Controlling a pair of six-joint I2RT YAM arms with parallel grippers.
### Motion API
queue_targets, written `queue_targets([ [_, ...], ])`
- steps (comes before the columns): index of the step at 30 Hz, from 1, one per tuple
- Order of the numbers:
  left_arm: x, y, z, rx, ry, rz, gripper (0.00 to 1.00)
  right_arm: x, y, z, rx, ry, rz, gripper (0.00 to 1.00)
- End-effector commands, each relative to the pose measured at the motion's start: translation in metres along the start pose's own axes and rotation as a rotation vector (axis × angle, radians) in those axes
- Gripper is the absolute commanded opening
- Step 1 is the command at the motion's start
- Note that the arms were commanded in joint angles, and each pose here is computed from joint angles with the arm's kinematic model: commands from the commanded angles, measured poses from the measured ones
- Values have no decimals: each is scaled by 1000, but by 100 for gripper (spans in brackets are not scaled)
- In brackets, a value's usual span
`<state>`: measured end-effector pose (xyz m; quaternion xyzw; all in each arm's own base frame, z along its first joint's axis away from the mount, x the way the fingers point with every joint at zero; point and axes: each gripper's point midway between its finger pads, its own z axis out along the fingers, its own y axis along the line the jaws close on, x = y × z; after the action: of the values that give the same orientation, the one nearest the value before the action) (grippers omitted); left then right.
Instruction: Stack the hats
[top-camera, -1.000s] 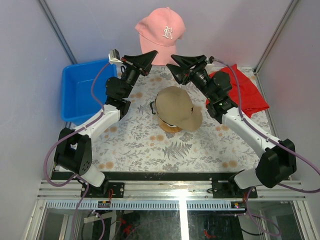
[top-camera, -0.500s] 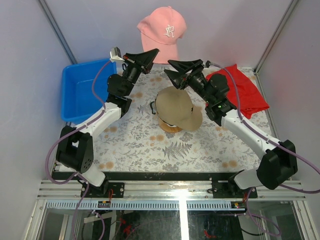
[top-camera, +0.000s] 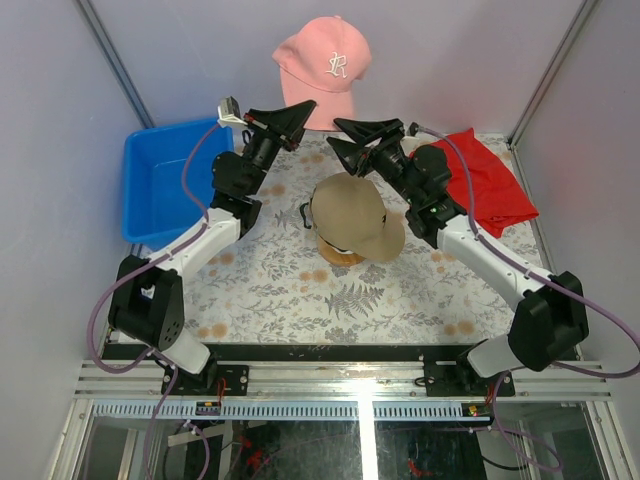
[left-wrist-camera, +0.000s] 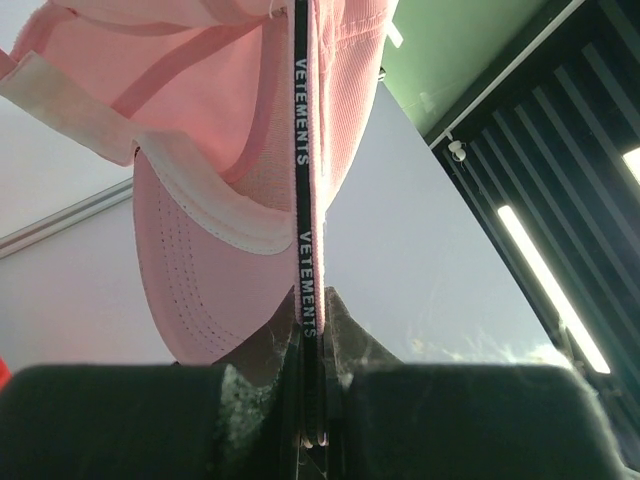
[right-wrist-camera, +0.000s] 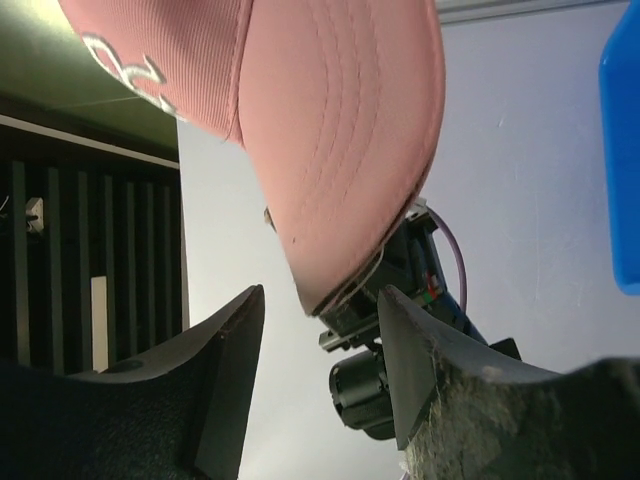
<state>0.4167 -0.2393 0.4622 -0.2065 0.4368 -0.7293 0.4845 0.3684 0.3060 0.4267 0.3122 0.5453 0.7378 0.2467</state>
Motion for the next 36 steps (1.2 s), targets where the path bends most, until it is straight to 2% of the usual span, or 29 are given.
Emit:
queue_targets([
  [1, 5, -48, -8, 135, 4, 15, 0, 4, 41, 6, -130, -10, -29, 56],
  [11, 15, -44, -16, 127, 13, 1, 0, 3, 54, 15, -163, -14, -43, 50],
  [18, 19, -36, -17, 109, 12, -2, 0, 6, 61, 13, -174, -9, -36, 39],
  [22, 25, -32, -18, 102, 21, -6, 0, 3, 61, 9, -173, -28, -33, 25],
  [24, 28, -30, -20, 94, 28, -7, 0, 1, 61, 8, -172, -33, -36, 22],
  [32, 52, -18, -31, 46, 81, -15, 0, -27, 67, 2, -167, -84, -81, 21],
  [36, 70, -18, -31, 43, 117, -15, 0, -37, 67, 1, -158, -93, -91, 28],
])
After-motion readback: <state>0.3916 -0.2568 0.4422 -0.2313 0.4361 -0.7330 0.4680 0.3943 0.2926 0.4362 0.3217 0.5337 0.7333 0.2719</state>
